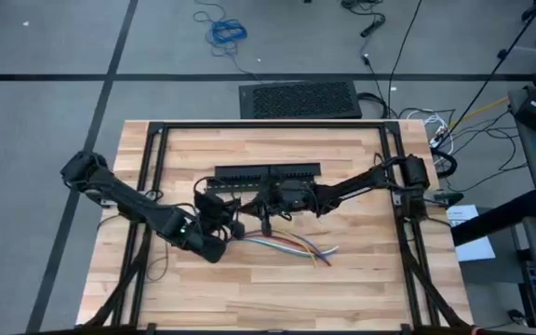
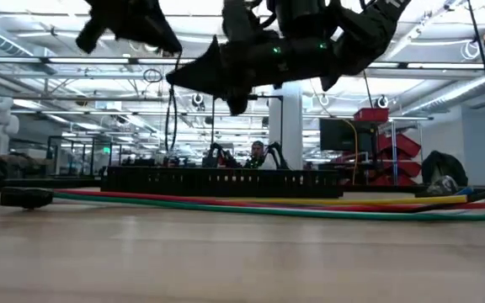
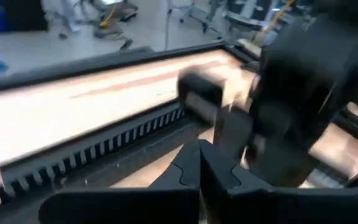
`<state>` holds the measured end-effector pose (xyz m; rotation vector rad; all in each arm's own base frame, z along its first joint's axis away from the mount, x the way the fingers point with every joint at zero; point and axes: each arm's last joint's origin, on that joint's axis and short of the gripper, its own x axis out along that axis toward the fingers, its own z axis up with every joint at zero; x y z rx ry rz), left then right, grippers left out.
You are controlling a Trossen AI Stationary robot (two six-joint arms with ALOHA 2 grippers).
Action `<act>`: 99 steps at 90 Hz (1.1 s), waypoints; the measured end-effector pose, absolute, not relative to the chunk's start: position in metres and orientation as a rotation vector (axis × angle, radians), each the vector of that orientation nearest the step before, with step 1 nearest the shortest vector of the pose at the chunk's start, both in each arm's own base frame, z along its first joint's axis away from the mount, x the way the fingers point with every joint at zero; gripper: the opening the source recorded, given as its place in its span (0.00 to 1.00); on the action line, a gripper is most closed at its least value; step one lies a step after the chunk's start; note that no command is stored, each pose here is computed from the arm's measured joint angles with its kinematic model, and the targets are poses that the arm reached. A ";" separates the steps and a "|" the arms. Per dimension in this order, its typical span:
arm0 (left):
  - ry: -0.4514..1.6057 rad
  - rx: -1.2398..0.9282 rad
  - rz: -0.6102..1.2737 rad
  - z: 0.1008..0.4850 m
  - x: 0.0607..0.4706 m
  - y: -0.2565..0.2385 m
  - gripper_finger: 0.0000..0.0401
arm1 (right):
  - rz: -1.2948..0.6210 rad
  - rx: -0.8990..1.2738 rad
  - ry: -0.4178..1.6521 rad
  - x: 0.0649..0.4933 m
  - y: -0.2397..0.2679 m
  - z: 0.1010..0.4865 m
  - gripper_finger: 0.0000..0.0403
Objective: Ziptie cables
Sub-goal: Wrap the cables together using a zip tie
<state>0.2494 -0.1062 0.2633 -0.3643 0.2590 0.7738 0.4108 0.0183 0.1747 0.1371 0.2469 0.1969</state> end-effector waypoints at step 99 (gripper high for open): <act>0.545 -0.141 -0.096 0.219 0.301 -0.147 0.20 | 1.173 0.013 0.134 0.383 0.022 0.206 0.00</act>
